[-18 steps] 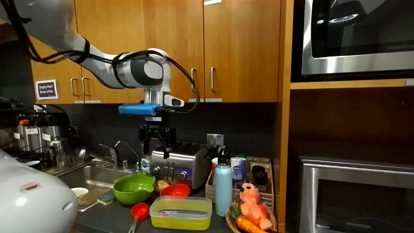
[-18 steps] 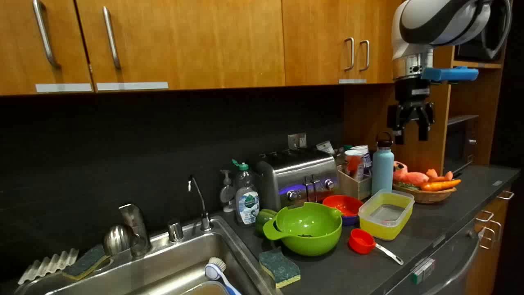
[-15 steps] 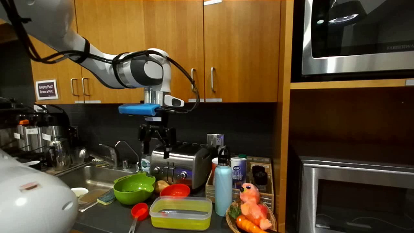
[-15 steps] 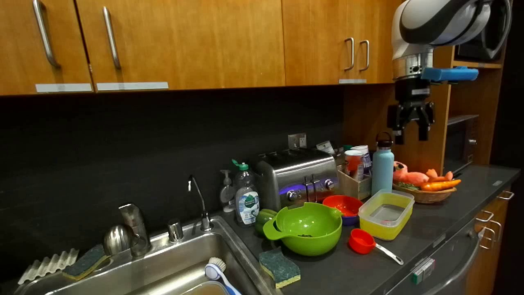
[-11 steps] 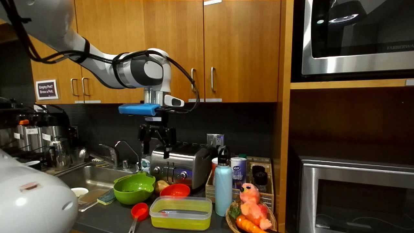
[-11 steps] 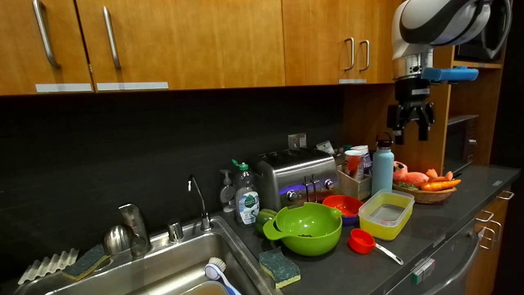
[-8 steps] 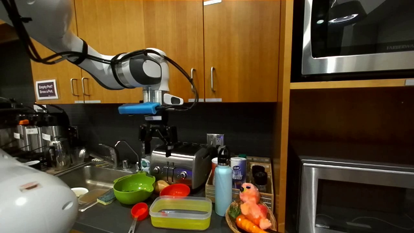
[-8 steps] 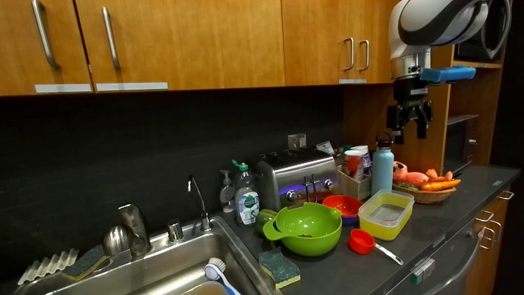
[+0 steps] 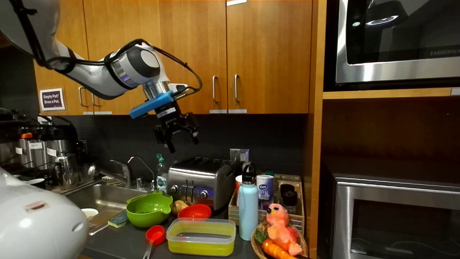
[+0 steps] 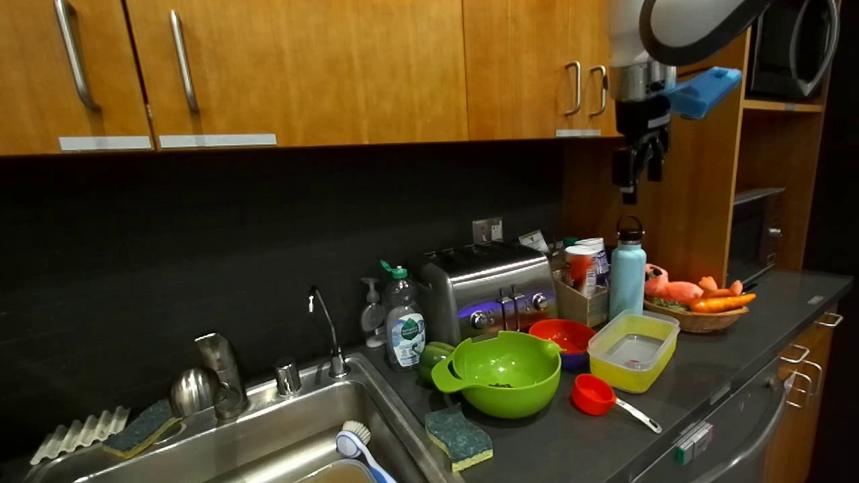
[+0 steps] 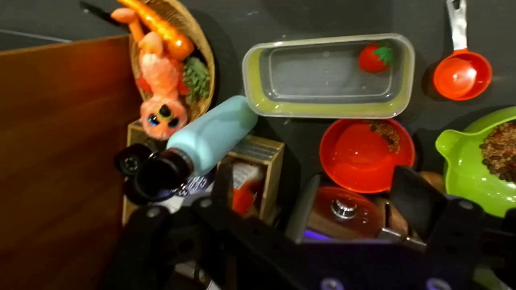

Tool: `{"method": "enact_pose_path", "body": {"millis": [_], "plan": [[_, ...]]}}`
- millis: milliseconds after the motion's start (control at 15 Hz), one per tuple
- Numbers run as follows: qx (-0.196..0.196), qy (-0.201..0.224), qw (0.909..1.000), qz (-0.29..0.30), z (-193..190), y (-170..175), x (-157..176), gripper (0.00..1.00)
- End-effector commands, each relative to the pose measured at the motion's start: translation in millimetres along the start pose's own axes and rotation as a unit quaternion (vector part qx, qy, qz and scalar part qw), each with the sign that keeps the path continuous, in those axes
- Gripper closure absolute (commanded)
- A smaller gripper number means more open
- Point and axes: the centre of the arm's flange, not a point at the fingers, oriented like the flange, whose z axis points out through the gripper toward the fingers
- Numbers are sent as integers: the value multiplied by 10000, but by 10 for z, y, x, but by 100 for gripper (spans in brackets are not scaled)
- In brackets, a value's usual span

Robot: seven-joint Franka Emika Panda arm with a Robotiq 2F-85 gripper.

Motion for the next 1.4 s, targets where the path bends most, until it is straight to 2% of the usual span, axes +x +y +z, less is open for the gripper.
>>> {"method": "enact_pose_path", "body": {"millis": [0,67,333,533,733,933,1200,1333], "plan": [[-242,928,9953,103,-286,113,216,0],[-226,1220,9922,135,-325,106,322,0],[-1187,2112,9701,-140,-484,191,668,0],[-1792,2708,9458,-87,-458,56,946,0],[-2239,3177,9208,314,-369,-194,1233,0],[-2748,3363,8980,704,-686,-506,1299,0],[-3472,3170,8738,1246,-1269,-1194,1053,0],[-3818,3152,8541,1591,-1707,-1485,868,0]]}}
